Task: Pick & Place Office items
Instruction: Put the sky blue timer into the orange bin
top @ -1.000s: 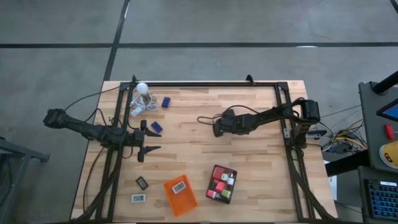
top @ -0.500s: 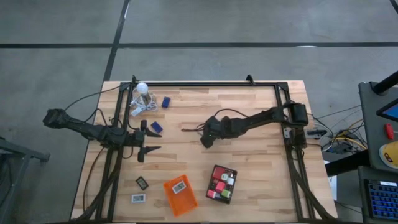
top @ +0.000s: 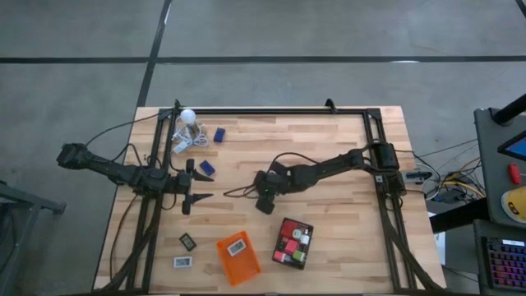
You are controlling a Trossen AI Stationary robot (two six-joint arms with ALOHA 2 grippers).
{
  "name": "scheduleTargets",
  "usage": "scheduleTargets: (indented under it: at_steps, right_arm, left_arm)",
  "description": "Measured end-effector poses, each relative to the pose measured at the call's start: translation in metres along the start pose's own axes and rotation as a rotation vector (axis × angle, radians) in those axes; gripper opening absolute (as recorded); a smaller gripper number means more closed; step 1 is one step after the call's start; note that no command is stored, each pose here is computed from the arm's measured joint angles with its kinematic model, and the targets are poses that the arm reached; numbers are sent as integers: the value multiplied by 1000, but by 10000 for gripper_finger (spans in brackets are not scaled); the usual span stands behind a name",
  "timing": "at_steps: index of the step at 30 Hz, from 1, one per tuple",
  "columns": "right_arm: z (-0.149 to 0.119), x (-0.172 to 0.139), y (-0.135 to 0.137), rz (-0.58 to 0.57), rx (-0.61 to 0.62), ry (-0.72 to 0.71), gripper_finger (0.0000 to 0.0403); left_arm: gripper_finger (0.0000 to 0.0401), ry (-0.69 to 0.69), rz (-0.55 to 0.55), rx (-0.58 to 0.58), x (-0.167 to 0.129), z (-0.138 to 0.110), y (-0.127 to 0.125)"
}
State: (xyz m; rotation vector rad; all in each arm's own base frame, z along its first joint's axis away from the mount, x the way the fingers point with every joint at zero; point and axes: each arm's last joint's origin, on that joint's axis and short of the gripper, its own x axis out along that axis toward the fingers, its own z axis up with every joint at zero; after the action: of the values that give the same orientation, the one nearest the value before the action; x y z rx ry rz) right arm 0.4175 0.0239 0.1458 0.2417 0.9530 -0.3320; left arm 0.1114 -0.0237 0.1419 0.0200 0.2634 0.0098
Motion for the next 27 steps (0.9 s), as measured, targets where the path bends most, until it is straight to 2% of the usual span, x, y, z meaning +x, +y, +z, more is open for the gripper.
scheduleTargets:
  at_steps: [6,16,19,27]
  right_arm:
    - [5,-1,9,95,-84,-50,146]
    - [11,22,21,240,-215,-194,146]
    - [15,27,24,244,-247,-206,146]
    - [17,38,37,360,-288,-168,146]
  left_arm:
    - [252,1,0,0,0,0,0]
    - [252,2,0,0,0,0,0]
    - [252,6,-1,1,0,0,0]
    - [252,9,-2,3,1,-1,0]
